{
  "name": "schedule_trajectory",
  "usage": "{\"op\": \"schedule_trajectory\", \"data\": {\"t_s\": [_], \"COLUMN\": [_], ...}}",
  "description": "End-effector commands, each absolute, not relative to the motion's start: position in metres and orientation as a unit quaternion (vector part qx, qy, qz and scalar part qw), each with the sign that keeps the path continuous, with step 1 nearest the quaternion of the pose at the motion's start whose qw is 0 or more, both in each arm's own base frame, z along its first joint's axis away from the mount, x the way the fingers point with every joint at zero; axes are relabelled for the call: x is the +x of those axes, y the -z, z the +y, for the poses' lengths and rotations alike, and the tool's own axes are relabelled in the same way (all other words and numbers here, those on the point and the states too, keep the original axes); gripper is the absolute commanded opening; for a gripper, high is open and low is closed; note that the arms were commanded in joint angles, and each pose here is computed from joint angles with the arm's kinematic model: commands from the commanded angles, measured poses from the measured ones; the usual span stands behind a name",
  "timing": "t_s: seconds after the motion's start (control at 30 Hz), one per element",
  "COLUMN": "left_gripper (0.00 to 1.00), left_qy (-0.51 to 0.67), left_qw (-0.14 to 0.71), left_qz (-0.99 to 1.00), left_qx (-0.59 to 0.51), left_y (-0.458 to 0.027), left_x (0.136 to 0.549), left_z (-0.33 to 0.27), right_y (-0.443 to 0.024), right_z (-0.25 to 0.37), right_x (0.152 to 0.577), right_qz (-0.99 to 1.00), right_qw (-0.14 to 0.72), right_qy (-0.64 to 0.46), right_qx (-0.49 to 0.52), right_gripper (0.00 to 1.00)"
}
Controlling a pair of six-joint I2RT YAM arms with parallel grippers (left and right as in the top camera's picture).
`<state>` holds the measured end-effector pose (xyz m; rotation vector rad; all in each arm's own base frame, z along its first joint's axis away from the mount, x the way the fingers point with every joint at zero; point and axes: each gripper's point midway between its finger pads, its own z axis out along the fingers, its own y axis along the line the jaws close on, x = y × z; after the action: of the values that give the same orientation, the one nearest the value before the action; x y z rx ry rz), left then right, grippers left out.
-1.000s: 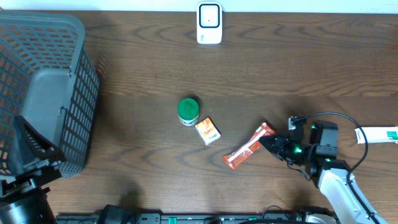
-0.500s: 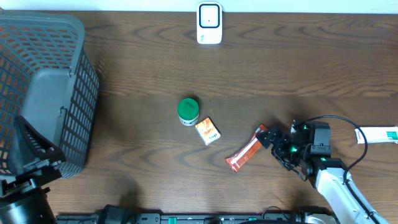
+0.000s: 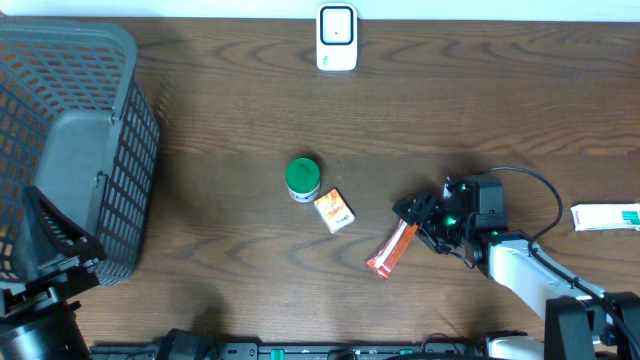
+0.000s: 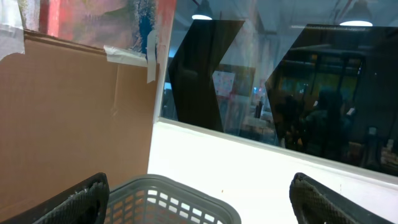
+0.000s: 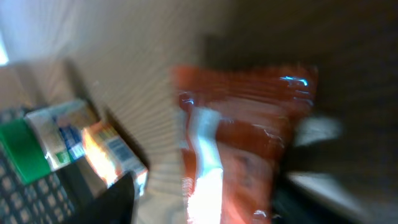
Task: Scan the item barcode
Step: 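Grasp the red snack bar with the right gripper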
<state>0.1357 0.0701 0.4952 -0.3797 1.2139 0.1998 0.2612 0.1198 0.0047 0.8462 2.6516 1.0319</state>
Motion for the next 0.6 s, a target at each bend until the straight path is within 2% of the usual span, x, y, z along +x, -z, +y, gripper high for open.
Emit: {"op": "schedule_trajectory", "data": {"t_s": [0.0,0.03,0.07,0.23,0.3,0.57], "left_gripper": [0.91,0.91,0.91,0.91,0.91,0.91], "left_qy": [-0.092,-0.092,-0.092,-0.093,-0.094,-0.096], "left_qw": [0.802,0.802,0.802,0.8,0.8,0.796], "left_qz": [0.56,0.56,0.56,0.563,0.563,0.569], "left_qx": [-0.186,-0.186,-0.186,-0.185,-0.185,-0.183], "left_y": [-0.496,-0.496,-0.496,-0.495,-0.494,-0.491], "left_x": [0.131,0.131,0.131,0.132,0.132,0.133], "left_z": [0.073,0.073,0.073,0.073,0.073,0.073], "right_y": [0.049,0.05,0.051,0.048,0.035,-0.044], "right_z": [0.097,0.095,0.093,0.095,0.105,0.117], "right_x": [0.208,0.209,0.21,0.218,0.23,0.255], "right_qz": [0.912,0.912,0.913,0.914,0.908,0.867], "right_qw": [0.017,0.021,0.025,0.041,0.06,0.152], "right_qy": [-0.243,-0.238,-0.234,-0.245,-0.281,-0.371], "right_qx": [0.331,0.332,0.333,0.321,0.306,0.297], "right_gripper": [0.39,0.23,0.01,0.01,0.01,0.02]}}
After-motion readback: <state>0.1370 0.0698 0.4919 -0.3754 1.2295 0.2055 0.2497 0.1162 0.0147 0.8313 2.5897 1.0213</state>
